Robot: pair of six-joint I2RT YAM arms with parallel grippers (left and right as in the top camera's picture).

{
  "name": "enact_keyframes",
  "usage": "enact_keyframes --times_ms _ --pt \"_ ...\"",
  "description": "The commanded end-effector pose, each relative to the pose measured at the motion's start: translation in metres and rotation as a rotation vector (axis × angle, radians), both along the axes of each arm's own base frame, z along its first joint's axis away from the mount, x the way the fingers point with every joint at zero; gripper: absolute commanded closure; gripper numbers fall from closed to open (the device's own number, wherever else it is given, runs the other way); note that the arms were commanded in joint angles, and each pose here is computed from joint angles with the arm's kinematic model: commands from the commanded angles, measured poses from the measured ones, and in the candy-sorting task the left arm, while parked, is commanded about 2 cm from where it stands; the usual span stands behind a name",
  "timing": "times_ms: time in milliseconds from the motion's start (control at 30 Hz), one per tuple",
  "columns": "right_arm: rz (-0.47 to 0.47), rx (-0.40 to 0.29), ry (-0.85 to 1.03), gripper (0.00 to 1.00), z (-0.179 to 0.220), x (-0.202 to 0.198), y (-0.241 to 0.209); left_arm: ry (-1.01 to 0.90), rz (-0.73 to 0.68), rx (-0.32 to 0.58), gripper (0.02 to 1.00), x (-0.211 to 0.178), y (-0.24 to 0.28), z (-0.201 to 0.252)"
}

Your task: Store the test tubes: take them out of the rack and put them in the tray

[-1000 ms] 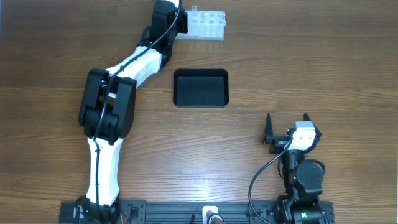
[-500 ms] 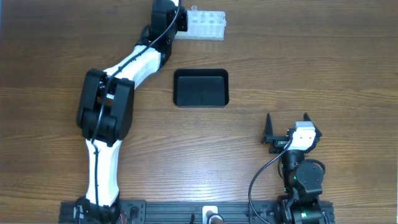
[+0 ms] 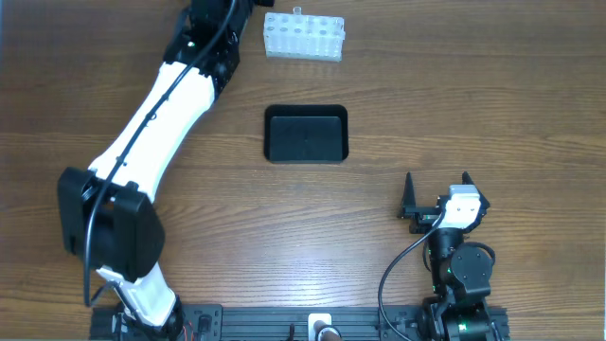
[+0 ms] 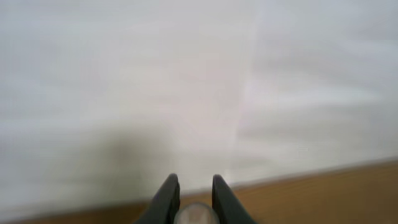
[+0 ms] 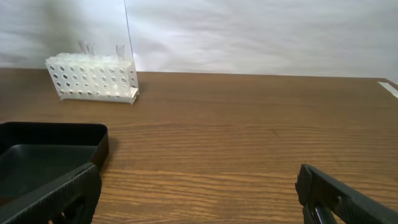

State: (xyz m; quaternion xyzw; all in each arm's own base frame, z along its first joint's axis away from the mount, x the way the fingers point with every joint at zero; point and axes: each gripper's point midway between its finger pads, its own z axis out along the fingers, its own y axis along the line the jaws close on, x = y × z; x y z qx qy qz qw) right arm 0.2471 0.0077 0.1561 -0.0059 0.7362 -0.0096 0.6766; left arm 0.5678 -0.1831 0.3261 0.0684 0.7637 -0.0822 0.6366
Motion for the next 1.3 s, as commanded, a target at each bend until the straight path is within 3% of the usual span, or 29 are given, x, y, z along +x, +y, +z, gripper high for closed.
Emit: enact_keyframes --times_ms 33,267,567,1300 --pt "-0.002 -0.004 0.007 0.009 -0.003 0.000 -0.001 0.226 0.000 -0.038 0.928 -0.023 -0.015 -0.047" --pt "-0.002 -0.004 0.007 0.007 -0.003 0.000 -0.001 0.608 0.145 -0.078 0.952 -0.061 -0.017 -0.148" --pt "-0.002 -0.004 0.007 0.009 -0.003 0.000 -0.001 0.890 0.283 -0.077 0.980 -0.098 -0.011 -0.230" --pt "-0.002 -0.004 0.007 0.007 -0.003 0.000 -0.001 1.069 0.285 0.022 0.976 -0.138 -0.017 -0.269"
